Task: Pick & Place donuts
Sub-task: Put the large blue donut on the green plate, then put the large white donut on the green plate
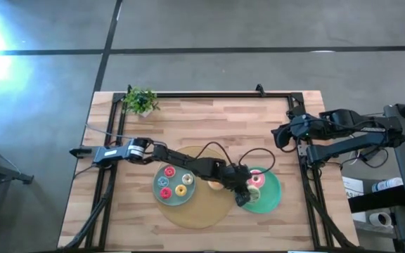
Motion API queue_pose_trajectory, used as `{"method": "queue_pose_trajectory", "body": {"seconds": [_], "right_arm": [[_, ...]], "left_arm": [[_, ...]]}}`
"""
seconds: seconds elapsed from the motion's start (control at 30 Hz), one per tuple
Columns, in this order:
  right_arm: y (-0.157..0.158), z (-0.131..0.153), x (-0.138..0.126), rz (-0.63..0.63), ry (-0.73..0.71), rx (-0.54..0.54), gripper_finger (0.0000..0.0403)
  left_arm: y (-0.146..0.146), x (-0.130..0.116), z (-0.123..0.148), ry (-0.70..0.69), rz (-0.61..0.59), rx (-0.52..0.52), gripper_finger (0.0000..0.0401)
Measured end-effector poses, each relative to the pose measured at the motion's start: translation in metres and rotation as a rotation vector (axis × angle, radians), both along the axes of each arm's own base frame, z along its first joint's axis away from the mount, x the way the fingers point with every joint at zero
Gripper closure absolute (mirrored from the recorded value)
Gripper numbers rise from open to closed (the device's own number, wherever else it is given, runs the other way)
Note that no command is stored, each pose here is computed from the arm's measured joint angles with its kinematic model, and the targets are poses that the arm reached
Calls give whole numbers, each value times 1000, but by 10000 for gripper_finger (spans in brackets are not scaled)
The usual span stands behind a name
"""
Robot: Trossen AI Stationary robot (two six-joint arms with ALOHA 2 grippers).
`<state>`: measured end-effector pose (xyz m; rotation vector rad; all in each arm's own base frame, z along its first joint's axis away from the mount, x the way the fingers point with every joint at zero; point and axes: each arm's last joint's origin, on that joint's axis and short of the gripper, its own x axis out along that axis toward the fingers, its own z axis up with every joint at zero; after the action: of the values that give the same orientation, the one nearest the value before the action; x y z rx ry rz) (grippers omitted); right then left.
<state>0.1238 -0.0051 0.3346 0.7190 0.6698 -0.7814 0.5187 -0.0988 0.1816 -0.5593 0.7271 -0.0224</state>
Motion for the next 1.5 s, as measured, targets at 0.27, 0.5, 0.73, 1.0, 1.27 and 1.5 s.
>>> {"method": "queue_pose_trajectory", "body": {"seconds": [0.27, 0.5, 0.73, 1.0, 1.27, 1.5], "right_arm": [[0, -8, 0, 0, 25, -2, 172], [0, -17, 2, 7, 56, 5, 172], [0, -18, 3, 37, 60, -15, 172], [0, -18, 3, 41, 62, -23, 172], [0, -18, 3, 39, 63, -24, 172], [0, -18, 3, 37, 62, -22, 172]], "left_arm": [[11, -14, 12, 111, 16, 121, 254], [26, -52, 38, 350, 48, 388, 254], [8, -65, 45, 355, -172, 551, 254], [-2, -76, 7, 396, -335, 632, 254], [-5, -79, -1, 384, -338, 648, 254], [-13, -78, 17, 324, -298, 695, 254]]}}
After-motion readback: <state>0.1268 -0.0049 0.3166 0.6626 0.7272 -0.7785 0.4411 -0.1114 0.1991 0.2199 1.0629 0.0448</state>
